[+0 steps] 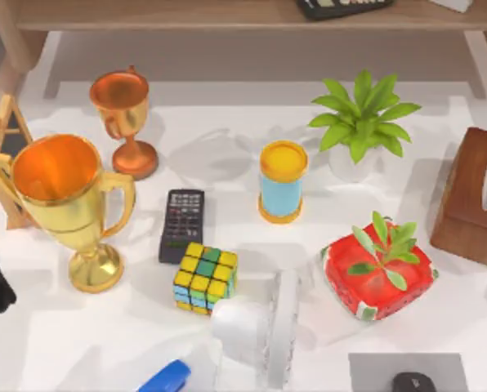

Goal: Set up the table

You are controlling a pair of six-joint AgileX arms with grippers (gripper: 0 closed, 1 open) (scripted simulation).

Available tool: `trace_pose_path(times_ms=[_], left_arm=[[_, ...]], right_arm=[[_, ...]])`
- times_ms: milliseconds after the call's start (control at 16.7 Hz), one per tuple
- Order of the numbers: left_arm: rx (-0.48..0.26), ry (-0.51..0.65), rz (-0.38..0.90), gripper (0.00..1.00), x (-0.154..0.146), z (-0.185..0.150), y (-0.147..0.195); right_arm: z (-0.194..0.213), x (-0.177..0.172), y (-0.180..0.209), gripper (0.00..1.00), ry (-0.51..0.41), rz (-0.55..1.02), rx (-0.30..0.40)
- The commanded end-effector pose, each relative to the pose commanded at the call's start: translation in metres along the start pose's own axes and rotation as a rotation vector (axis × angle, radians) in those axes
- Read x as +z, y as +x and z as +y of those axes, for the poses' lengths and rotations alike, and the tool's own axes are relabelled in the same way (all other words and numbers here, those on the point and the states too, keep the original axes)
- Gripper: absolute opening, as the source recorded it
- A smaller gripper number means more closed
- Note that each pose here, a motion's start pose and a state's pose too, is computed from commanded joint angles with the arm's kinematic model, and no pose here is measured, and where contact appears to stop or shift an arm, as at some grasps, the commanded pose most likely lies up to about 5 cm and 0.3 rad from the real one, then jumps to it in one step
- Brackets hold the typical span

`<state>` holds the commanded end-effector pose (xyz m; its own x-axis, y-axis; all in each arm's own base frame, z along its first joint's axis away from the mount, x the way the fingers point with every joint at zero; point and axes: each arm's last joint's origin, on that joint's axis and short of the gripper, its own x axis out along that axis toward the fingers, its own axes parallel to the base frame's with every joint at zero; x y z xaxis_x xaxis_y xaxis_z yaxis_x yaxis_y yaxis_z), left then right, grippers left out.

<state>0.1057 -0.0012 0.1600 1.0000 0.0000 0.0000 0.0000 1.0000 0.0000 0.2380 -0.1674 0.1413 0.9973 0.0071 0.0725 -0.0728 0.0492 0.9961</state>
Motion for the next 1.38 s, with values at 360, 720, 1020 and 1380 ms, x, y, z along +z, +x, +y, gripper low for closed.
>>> trace_pose_path(times_ms=[360,720,1020,1380], left_arm=[[0.000,0.000,0.000,1.00,0.000,0.000,0.000],[0.000,0.000,0.000,1.00,0.000,0.000,0.000],[0.000,0.000,0.000,1.00,0.000,0.000,0.000],[0.000,0.000,0.000,1.00,0.000,0.000,0.000]], right_arm=[[-0.044,0.010,-0.018,1.00,0.049,-0.015,-0.073],[-0.044,0.010,-0.016,1.00,0.048,-0.014,-0.072],[-0.046,0.011,0.006,1.00,0.050,-0.015,-0.073],[-0.046,0.010,0.007,0.85,0.049,-0.015,-0.073]])
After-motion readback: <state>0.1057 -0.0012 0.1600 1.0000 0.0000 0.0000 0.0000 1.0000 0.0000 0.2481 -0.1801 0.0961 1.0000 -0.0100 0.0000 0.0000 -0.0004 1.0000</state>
